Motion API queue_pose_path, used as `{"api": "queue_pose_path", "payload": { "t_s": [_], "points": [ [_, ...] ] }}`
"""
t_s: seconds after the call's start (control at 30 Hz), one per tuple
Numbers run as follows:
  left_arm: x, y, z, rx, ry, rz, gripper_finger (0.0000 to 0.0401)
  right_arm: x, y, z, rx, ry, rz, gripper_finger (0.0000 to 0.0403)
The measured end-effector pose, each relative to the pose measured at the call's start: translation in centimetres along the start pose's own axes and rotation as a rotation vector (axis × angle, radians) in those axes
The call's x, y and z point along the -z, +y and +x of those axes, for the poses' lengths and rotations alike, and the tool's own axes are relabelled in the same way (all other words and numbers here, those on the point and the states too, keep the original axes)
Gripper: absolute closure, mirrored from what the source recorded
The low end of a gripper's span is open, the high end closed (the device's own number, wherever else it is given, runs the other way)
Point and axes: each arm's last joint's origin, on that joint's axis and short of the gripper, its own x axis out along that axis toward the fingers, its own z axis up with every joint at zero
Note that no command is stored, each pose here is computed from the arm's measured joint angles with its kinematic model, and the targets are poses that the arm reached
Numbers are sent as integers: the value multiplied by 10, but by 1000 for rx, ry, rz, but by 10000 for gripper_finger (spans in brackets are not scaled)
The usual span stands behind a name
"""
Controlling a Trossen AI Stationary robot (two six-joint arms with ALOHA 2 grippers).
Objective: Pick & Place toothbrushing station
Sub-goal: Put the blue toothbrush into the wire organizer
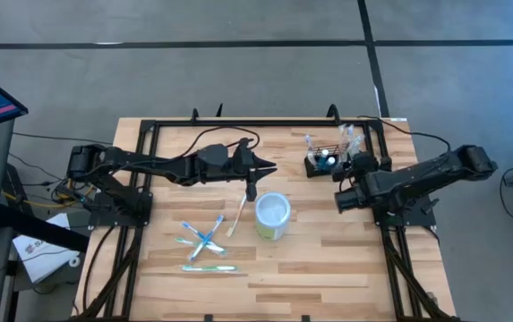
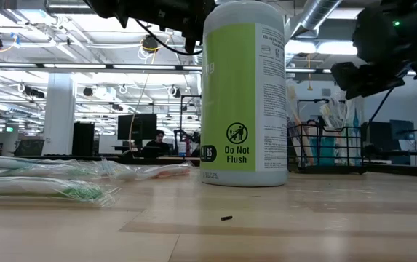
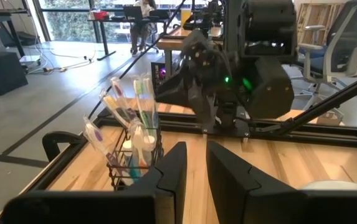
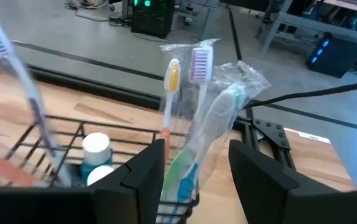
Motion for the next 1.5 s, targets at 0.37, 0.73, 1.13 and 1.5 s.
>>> {"api": "queue_pose_path", "payload": {
  "t_s": [0.37, 0.73, 1.13, 1.5],
  "points": [
    [-5, 2, -13, 0, 69, 8, 347, -11, 4, -35, -173, -1, -17, 238],
    [-15, 6, -55, -45, 260, -45, 347, -21, 6, -73, -385, -31, -68, 244],
    [19, -6, -77, -75, 655, -142, 347, -17, 0, -105, -579, -73, -87, 249],
    [63, -36, -98, -61, 831, -251, 347, -10, -4, -118, -668, -70, -101, 252]
  ]
}}
